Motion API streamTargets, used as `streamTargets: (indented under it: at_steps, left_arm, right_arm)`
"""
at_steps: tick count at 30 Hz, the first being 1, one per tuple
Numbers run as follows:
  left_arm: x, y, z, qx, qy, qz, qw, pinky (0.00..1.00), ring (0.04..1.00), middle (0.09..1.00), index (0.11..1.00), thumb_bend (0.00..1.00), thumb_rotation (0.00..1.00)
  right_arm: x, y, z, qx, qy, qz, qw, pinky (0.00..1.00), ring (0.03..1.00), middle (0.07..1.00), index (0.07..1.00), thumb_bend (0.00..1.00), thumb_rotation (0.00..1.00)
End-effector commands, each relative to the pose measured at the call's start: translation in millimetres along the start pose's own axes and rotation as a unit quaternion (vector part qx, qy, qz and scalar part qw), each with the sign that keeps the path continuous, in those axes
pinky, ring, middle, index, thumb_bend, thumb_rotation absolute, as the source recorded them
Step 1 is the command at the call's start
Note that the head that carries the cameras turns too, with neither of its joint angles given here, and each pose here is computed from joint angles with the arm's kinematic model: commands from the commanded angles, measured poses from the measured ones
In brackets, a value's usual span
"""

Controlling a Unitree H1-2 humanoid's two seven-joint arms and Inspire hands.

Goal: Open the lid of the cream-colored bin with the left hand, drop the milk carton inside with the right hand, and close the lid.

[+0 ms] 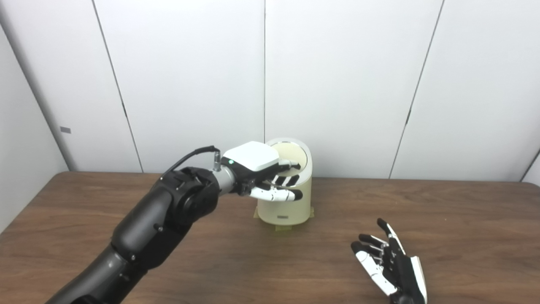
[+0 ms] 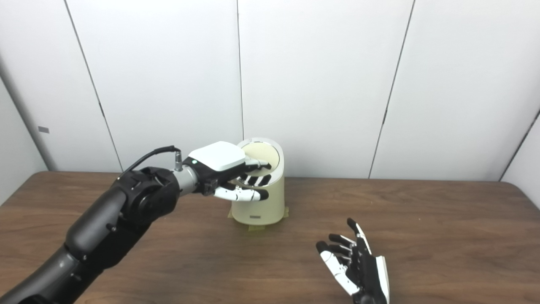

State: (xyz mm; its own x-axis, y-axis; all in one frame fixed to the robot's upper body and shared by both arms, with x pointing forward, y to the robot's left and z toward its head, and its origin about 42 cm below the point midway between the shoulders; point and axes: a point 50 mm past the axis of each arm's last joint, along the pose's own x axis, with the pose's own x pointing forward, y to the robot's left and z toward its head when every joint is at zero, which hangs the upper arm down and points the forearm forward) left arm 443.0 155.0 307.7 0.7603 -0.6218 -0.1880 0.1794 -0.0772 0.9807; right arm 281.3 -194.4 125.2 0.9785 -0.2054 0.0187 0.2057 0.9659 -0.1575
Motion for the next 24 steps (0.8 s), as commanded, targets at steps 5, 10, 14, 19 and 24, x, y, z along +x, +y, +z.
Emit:
streamTargets:
  at_steps: [5, 10, 14, 19, 24]
  left_arm:
    - [-14.7, 45.1, -14.1, -0.038, -0.016, 0.151, 0.988, 0.86, 0.895, 0.884, 0.883, 0.44, 0.86]
    - [-34.0, 48.5, -21.1, -0.141, -0.018, 0.229, 0.963, 0.82, 0.906, 0.904, 0.885, 0.4, 0.86]
    - [-49.0, 37.6, -24.6, -0.253, -0.01, 0.279, 0.927, 0.84, 0.901, 0.91, 0.898, 0.35, 0.77]
    - [-62.5, 15.4, -34.3, -0.328, 0.018, 0.288, 0.9, 0.88, 0.921, 0.914, 0.911, 0.31, 0.8]
    - [-81.7, -13.3, -35.5, -0.368, 0.043, 0.295, 0.881, 0.9, 0.913, 0.902, 0.922, 0.31, 0.88]
  right_arm:
    - [6.1, 2.5, 12.4, 0.017, -0.025, -0.002, 1.0, 0.6, 0.67, 0.726, 0.924, 0.57, 0.56]
    - [6.9, 2.5, 13.3, 0.02, -0.028, -0.004, 0.999, 0.58, 0.675, 0.726, 0.918, 0.53, 0.59]
    - [9.0, 1.3, 14.3, 0.029, -0.036, -0.009, 0.999, 0.59, 0.678, 0.723, 0.902, 0.54, 0.61]
    - [11.6, -0.7, 15.4, 0.04, -0.039, -0.019, 0.998, 0.59, 0.674, 0.723, 0.887, 0.53, 0.56]
    - [13.8, -7.7, 17.6, 0.04, -0.053, -0.023, 0.998, 0.58, 0.696, 0.768, 0.9, 0.61, 0.55]
